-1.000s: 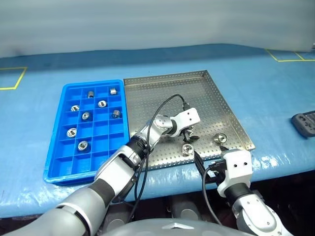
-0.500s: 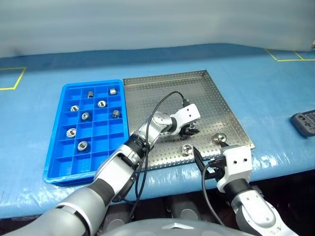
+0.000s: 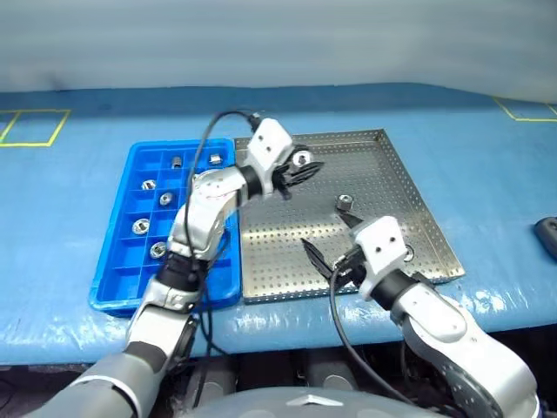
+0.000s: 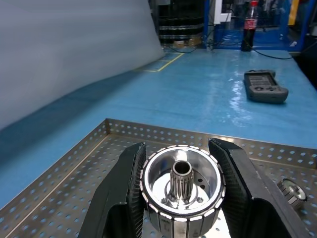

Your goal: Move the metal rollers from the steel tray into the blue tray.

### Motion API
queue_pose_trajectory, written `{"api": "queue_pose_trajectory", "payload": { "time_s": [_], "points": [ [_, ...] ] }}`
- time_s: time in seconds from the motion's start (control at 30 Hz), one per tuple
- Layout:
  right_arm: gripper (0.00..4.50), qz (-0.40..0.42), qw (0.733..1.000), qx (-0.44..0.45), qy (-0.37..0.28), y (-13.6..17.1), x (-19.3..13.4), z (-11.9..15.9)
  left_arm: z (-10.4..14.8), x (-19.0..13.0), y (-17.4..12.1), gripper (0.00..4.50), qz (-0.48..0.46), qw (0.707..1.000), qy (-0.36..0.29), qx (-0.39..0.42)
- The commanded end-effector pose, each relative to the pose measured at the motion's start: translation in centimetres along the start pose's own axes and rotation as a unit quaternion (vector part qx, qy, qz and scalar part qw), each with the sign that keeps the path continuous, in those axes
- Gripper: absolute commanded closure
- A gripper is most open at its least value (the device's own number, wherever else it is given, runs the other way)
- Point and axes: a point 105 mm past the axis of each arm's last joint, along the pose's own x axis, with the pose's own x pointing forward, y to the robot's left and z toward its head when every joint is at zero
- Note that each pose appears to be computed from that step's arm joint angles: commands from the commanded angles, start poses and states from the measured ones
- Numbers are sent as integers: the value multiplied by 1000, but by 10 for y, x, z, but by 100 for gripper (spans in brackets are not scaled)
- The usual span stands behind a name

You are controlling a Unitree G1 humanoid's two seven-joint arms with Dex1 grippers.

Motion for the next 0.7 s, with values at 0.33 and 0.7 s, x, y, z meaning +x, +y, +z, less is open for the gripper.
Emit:
{"api": "queue_pose_trajectory", "payload": {
  "time_s": [0.33, 0.7],
  "points": [
    [0, 152, 986, -61, -12, 21, 41, 11, -28, -117, 29, 278, 261, 963, 71, 13],
    [0, 251, 964, -79, -32, 51, 59, 17, -57, -186, 22, 278, 383, 912, 146, -17]
  ]
}}
